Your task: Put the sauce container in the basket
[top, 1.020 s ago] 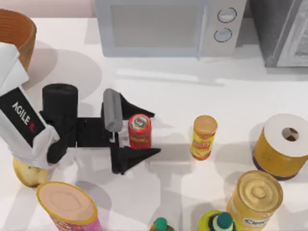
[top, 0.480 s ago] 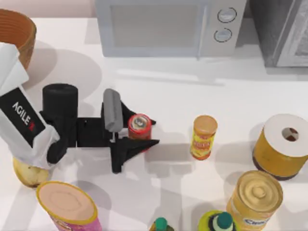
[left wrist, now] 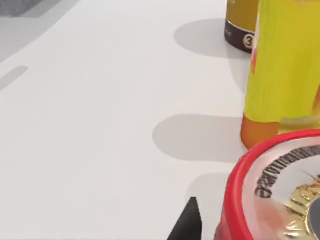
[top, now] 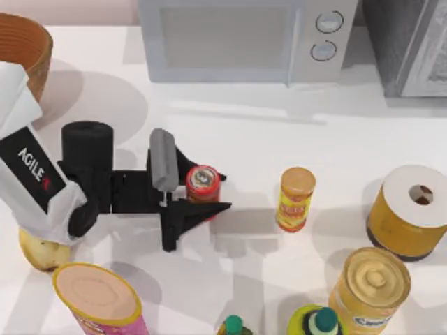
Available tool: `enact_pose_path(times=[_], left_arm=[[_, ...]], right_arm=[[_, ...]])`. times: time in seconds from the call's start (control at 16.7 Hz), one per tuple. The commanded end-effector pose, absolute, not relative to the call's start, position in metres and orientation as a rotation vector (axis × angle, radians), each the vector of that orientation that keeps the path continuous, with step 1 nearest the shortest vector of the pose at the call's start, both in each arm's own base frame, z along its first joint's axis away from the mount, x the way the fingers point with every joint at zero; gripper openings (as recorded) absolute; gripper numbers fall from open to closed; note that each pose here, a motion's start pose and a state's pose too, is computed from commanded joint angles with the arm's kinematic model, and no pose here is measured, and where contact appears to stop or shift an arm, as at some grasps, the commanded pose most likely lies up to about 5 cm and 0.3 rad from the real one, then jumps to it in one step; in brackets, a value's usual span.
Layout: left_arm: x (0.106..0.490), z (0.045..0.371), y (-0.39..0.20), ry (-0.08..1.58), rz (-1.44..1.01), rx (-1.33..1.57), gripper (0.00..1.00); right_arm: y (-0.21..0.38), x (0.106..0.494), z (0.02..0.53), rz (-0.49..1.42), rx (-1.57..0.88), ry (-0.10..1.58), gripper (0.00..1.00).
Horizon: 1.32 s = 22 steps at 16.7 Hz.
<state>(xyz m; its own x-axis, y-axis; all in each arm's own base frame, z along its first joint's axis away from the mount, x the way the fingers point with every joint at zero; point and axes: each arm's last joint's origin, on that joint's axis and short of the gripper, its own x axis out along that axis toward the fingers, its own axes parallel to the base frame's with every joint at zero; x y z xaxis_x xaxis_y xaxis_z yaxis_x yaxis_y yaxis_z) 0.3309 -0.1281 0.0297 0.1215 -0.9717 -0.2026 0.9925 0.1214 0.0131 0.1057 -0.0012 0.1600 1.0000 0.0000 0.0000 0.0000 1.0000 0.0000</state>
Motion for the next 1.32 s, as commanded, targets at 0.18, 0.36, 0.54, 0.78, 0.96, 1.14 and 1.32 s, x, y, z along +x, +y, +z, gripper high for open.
enact_pose_path(times=[0.18, 0.36, 0.54, 0.78, 0.96, 1.14, 1.32], left_arm=[[0.331, 0.030, -0.128, 0.157, -1.443, 0.159, 0.00], [0.346, 0.042, -0.123, 0.128, -1.430, 0.175, 0.00], [0.378, 0.070, -0.106, 0.084, -1.395, 0.203, 0.00], [0.423, 0.125, -0.059, 0.041, -1.318, 0.235, 0.00], [0.446, 0.169, -0.004, 0.045, -1.235, 0.234, 0.00], [0.452, 0.208, 0.062, 0.076, -1.130, 0.207, 0.00], [0.443, 0.238, 0.130, 0.122, -1.010, 0.161, 0.00]], right_arm=[[-0.001, 0.106, 0.160, 0.000, 0.000, 0.000, 1.00], [-0.001, 0.106, 0.160, 0.000, 0.000, 0.000, 1.00], [-0.001, 0.106, 0.160, 0.000, 0.000, 0.000, 1.00], [-0.001, 0.106, 0.160, 0.000, 0.000, 0.000, 1.00], [-0.001, 0.106, 0.160, 0.000, 0.000, 0.000, 1.00], [-0.001, 0.106, 0.160, 0.000, 0.000, 0.000, 1.00], [-0.001, 0.106, 0.160, 0.000, 0.000, 0.000, 1.00]])
